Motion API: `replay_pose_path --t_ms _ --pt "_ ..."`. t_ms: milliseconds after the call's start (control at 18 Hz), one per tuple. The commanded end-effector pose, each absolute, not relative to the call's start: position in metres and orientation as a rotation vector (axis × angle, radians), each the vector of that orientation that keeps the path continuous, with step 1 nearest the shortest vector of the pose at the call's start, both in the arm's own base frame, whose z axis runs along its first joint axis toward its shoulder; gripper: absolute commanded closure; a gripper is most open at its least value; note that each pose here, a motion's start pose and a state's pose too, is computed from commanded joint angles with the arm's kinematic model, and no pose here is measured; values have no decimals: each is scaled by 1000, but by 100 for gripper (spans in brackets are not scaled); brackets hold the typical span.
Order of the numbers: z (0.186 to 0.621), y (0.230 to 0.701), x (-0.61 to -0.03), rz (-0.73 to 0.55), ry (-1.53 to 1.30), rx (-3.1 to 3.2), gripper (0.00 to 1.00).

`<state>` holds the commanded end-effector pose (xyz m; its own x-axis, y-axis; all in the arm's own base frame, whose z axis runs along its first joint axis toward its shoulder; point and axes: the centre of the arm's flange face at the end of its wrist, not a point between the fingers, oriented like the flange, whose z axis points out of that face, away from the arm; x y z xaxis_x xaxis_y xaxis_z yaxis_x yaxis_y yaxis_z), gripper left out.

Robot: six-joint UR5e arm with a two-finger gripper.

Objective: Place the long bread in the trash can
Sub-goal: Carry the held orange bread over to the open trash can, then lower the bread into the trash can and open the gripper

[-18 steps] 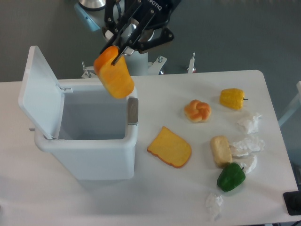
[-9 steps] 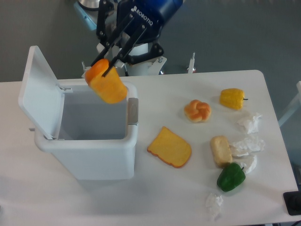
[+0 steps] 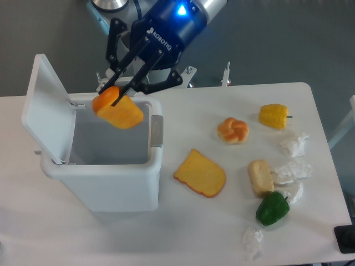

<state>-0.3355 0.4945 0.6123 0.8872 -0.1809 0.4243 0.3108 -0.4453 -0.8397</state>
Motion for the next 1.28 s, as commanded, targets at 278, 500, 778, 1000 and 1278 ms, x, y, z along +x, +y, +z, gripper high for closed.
replay_pose_path --t_ms 278,500,778,1000,1278 --pt "598 497 -332 -584 -105 -1967 73" --pt "589 497 -332 -595 -114 -1973 73" --pt "581 498 -333 -609 -128 -1980 73" --pt "571 498 -333 -626 -142 -1986 73" --pt "560 498 -332 -642 -155 -1995 72"
